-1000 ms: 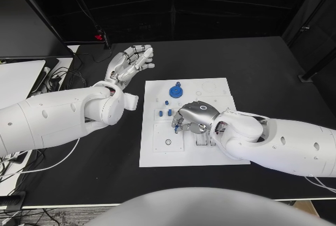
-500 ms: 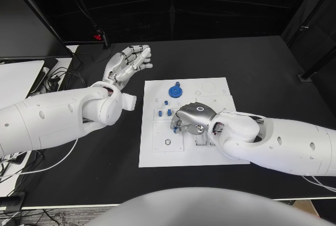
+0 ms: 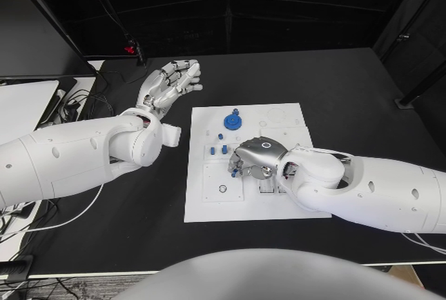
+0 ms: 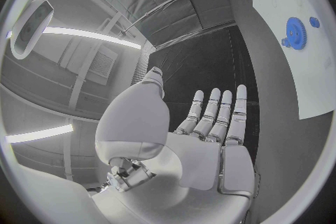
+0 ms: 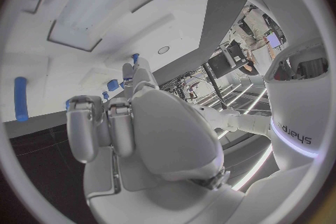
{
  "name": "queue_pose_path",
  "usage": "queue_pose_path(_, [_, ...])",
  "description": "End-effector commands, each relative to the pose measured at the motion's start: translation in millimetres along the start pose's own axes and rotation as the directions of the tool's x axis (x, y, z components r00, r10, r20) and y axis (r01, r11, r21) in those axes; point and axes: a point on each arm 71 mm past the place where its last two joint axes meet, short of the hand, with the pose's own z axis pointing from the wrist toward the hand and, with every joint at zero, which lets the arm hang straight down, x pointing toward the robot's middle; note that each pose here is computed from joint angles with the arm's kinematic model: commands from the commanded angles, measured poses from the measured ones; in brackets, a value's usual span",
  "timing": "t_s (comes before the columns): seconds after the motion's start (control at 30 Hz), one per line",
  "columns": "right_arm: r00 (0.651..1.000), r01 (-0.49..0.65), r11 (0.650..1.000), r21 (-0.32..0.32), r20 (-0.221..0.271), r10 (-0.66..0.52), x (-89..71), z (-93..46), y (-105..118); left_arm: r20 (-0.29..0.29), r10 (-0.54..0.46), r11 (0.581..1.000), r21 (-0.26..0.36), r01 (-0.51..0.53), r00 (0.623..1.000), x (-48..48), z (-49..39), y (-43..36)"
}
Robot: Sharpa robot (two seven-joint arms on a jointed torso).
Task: Assemble the parts on the task board
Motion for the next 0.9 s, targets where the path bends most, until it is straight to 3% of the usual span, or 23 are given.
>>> queue_pose_path(0.03, [1.000, 0.012, 1.000, 0.005, -0.013, -0.012, 0.5, 0.0, -0.2, -0.008, -0.007, 0.993, 0.118, 0.007, 1.000, 0.7, 0.1, -9.1])
queue_pose_path(0.9, [0.998, 0.042, 0.999, 0.000, -0.050, -0.042, 3.3, 2.0, 2.1, -0.005, -0.005, 0.993, 0.116, 0.006, 1.000, 0.3, -0.2, -9.1])
